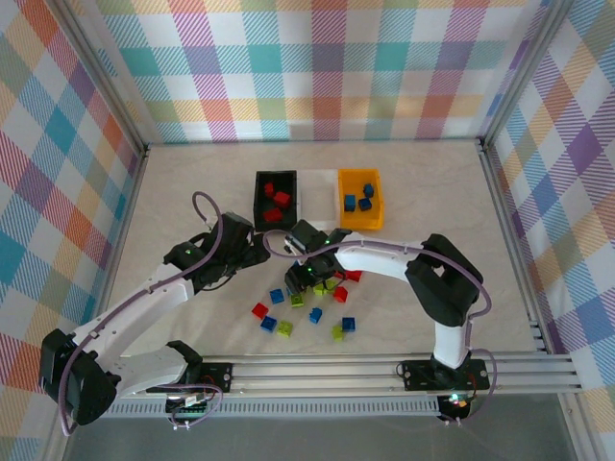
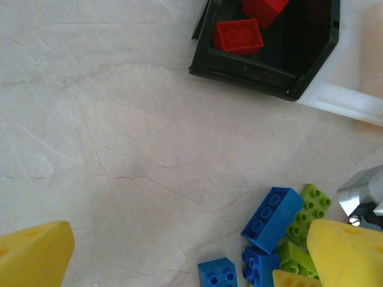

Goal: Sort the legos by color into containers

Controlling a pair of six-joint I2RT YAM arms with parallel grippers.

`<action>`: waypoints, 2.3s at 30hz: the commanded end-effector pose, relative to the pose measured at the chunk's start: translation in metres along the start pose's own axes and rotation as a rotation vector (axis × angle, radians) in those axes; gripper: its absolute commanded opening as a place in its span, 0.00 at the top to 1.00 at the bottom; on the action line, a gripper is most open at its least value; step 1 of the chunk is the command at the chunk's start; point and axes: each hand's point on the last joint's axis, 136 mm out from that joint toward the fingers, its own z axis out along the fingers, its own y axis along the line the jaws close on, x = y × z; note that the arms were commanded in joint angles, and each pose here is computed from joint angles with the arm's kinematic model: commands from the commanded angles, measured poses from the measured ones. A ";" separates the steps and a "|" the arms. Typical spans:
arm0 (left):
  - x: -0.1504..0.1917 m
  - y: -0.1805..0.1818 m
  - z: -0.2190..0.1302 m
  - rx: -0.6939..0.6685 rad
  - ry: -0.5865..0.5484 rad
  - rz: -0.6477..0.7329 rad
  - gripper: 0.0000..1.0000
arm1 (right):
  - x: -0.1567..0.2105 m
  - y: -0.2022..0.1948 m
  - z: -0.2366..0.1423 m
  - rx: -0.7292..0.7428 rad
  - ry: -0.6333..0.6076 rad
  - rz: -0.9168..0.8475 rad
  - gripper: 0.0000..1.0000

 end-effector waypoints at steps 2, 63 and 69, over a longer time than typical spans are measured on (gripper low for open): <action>0.002 0.007 -0.001 -0.007 0.009 0.001 0.00 | 0.020 -0.009 0.010 0.080 0.093 -0.040 0.40; 0.007 0.011 0.007 0.016 0.048 -0.046 0.00 | 0.054 -0.062 -0.003 0.242 0.082 0.117 0.59; 0.007 0.011 0.006 0.021 0.048 -0.047 0.00 | 0.017 -0.052 -0.035 0.193 -0.057 0.105 0.65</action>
